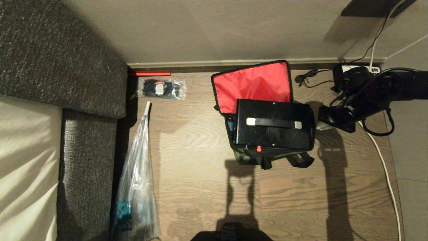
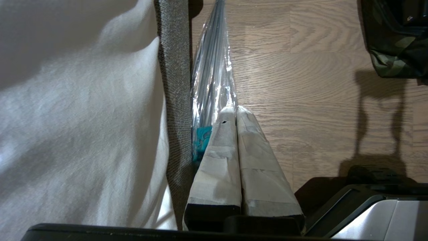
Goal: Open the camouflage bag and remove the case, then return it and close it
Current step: Close the top of the storage box
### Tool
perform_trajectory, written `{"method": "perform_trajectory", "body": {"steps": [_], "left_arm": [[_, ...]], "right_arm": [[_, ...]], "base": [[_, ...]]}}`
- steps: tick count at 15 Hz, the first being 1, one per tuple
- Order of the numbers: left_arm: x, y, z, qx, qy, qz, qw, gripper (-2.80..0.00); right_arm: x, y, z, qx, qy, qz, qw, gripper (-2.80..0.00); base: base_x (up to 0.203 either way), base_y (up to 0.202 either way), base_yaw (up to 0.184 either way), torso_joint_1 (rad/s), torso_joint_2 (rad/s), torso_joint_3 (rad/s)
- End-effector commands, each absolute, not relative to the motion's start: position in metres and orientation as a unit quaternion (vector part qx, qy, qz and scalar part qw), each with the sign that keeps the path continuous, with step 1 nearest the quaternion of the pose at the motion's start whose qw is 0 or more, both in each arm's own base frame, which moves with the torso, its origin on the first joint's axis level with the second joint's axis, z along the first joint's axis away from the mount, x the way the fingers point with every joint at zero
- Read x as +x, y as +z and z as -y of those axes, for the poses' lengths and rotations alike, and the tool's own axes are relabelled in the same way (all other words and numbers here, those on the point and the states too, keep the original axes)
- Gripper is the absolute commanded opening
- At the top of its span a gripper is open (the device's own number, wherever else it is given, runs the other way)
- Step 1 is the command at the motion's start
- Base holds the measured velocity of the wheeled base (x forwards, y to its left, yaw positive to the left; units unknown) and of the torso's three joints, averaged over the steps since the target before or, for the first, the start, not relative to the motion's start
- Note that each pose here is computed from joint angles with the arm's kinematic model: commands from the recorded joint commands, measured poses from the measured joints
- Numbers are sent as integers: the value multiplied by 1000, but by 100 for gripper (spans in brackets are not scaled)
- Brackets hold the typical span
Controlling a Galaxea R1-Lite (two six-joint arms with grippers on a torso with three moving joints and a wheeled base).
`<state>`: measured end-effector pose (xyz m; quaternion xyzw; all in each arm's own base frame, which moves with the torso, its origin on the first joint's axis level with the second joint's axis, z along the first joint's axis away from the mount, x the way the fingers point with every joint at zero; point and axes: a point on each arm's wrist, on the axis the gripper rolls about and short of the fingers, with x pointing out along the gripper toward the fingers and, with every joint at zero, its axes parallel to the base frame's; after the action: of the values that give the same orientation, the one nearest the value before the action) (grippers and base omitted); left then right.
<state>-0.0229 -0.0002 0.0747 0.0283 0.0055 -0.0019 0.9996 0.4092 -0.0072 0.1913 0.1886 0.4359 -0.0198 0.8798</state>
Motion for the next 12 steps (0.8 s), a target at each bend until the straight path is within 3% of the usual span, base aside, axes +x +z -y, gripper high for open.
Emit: {"method": "perform_trajectory", "body": {"steps": [1,12], "left_arm": [[-23,75,0,28,-2,-5,1000,-280],[-23,75,0,28,-2,-5,1000,-280]], "right_arm": [[405,194,13,184,-17,-452,873,-280],[416,173,1,242,-47,-447,860,-280]], "base": [[0,0,0,0,0,0],[0,0,0,0,0,0]]}}
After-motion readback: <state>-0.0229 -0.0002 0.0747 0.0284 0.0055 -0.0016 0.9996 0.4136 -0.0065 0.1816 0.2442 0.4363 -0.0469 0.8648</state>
